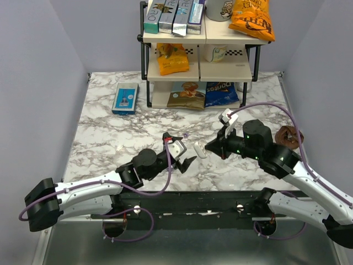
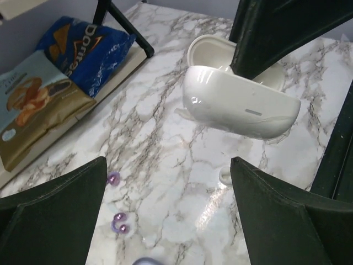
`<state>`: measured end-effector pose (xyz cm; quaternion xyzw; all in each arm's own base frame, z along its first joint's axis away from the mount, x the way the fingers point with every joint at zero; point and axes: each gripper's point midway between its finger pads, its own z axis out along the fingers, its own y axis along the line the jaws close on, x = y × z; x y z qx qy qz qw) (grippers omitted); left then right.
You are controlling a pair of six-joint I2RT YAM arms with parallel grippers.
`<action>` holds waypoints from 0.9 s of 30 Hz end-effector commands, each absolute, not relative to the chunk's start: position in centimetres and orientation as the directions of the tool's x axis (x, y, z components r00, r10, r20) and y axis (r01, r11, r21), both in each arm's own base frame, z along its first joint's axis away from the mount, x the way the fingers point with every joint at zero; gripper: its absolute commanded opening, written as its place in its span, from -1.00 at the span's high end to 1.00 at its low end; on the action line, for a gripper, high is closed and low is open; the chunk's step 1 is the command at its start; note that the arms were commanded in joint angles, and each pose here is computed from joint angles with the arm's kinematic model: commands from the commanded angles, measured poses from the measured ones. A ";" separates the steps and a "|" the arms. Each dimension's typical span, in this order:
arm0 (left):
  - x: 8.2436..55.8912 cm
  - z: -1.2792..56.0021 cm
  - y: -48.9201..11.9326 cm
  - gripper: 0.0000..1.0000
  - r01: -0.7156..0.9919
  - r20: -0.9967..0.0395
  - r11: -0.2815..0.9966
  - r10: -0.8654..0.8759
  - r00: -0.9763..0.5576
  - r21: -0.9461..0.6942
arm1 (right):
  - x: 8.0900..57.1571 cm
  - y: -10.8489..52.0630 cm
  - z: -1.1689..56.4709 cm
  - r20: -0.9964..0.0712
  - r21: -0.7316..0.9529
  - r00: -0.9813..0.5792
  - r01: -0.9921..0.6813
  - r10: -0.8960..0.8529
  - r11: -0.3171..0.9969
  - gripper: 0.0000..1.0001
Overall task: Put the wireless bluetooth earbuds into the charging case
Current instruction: Adjust the charging case.
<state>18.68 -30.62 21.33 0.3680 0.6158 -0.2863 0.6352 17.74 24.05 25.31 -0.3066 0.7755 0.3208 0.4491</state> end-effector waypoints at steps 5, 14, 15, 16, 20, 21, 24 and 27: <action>14.4 25.3 -30.5 -0.97 0.960 -0.988 0.239 0.007 -0.152 -0.146 | 19.4 21.9 27.9 -0.955 -0.116 -0.090 -0.764 -0.282 0.634 0.99; 12.7 27.4 -30.4 -0.91 0.968 -0.970 -0.062 -0.002 -0.242 -0.242 | 17.2 23.1 29.8 -0.940 -0.220 0.053 -0.848 -0.337 0.482 0.99; 12.8 27.2 -30.7 -0.87 0.967 -0.969 -0.071 0.002 -0.246 -0.246 | 17.4 23.4 29.6 -0.935 -0.225 0.048 -0.847 -0.352 0.481 0.99; 12.7 27.6 -30.8 -0.86 0.969 -0.972 -0.084 -0.009 -0.233 -0.232 | 17.4 23.5 29.4 -0.931 -0.227 0.045 -0.848 -0.362 0.479 0.99; 12.9 27.7 -31.4 -0.78 0.968 -0.975 -0.116 -0.005 -0.224 -0.222 | 17.3 24.1 29.0 -0.925 -0.221 0.033 -0.858 -0.380 0.464 0.99; 13.0 27.5 -31.6 -0.76 0.966 -0.973 -0.120 0.001 -0.229 -0.227 | 17.2 24.2 28.9 -0.924 -0.217 0.030 -0.861 -0.380 0.460 0.99; 13.0 27.1 -32.0 -0.70 0.966 -0.975 -0.132 0.008 -0.224 -0.223 | 17.2 24.6 28.4 -0.921 -0.210 0.021 -0.869 -0.390 0.448 0.99; 12.6 26.3 -32.4 -0.57 0.962 -0.973 -0.147 0.028 -0.228 -0.229 | 17.2 25.1 28.0 -0.922 -0.201 0.016 -0.874 -0.388 0.443 0.99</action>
